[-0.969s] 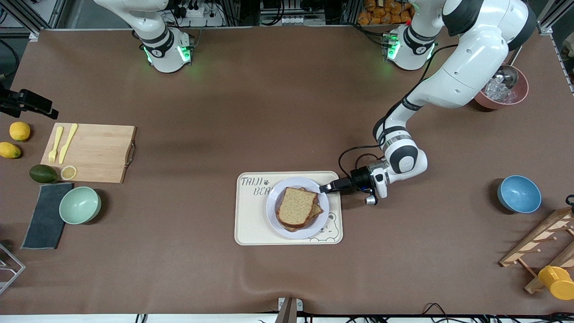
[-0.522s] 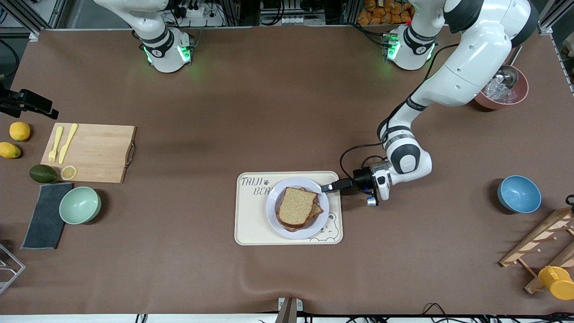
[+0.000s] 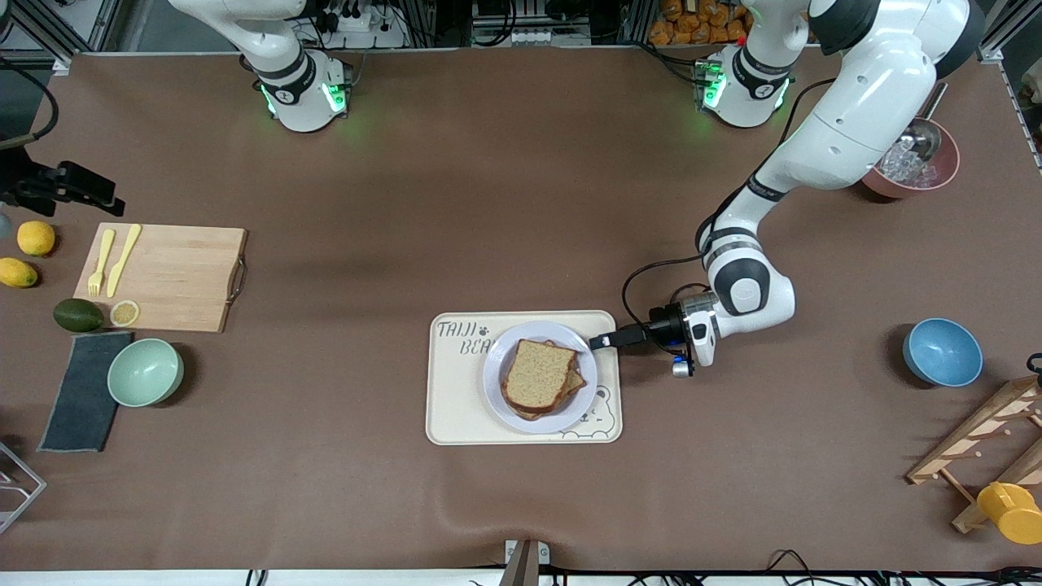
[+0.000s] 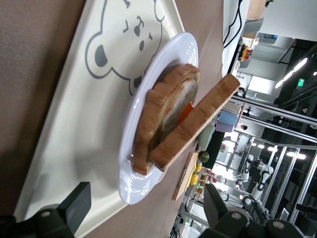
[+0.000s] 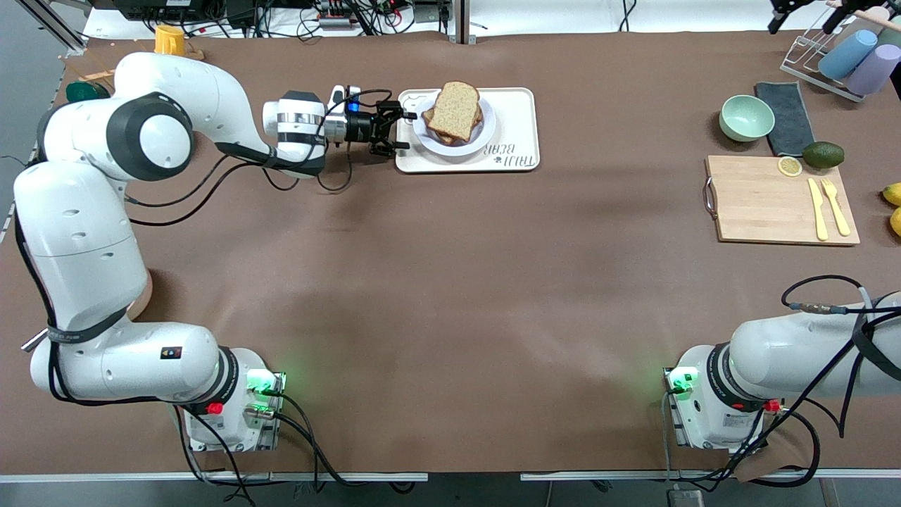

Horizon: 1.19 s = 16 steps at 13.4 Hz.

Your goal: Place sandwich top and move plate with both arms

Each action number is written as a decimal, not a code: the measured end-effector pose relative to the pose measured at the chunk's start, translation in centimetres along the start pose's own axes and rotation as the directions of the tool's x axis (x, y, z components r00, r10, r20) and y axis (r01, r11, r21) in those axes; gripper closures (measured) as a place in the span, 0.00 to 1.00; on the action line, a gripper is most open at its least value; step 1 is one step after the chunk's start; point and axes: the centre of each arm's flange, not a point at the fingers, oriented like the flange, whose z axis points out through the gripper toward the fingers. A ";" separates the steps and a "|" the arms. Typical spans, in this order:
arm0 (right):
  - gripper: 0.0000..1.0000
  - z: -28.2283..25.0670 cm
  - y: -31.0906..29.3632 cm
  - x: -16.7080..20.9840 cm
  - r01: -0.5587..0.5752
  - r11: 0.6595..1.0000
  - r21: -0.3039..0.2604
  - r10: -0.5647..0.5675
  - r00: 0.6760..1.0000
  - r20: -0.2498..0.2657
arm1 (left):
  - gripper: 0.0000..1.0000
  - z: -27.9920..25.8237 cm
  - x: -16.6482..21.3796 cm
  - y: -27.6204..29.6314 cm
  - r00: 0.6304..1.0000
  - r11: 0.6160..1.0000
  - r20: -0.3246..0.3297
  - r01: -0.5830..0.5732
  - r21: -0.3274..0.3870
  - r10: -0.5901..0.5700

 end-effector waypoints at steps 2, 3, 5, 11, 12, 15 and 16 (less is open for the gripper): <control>0.00 0.2 -0.5 0.2 0.008 1.000 0.000 -0.008 1.000 0.004 | 0.00 -0.8 0.0 2.2 1.000 1.000 0.010 0.008 0.027 -0.008; 0.00 0.3 -0.5 0.2 0.008 1.000 0.000 -0.008 1.000 0.006 | 0.00 -1.2 0.0 3.2 1.000 0.999 0.016 0.005 0.047 -0.006; 0.00 0.5 -0.4 0.3 0.008 1.000 0.000 -0.008 1.000 0.009 | 0.00 -2.7 0.2 5.0 1.000 0.995 0.016 -0.006 0.097 0.005; 0.00 0.5 -0.4 0.4 0.008 1.000 0.000 -0.008 1.000 0.009 | 0.00 -11.2 1.4 11.6 0.997 0.949 -0.009 -0.066 0.307 0.073; 0.00 0.5 -0.4 0.4 0.008 1.000 0.000 -0.008 1.000 0.009 | 0.00 -12.8 1.3 12.8 0.997 0.937 -0.001 -0.075 0.341 0.080; 0.00 0.5 -0.4 0.4 0.008 1.000 0.000 -0.008 1.000 0.009 | 0.00 -19.4 1.1 16.2 0.993 0.873 0.031 -0.114 0.475 0.112; 0.00 0.5 -0.4 0.4 0.008 1.000 0.000 -0.008 1.000 0.009 | 0.00 -21.6 0.9 17.6 0.992 0.841 0.052 -0.128 0.525 0.119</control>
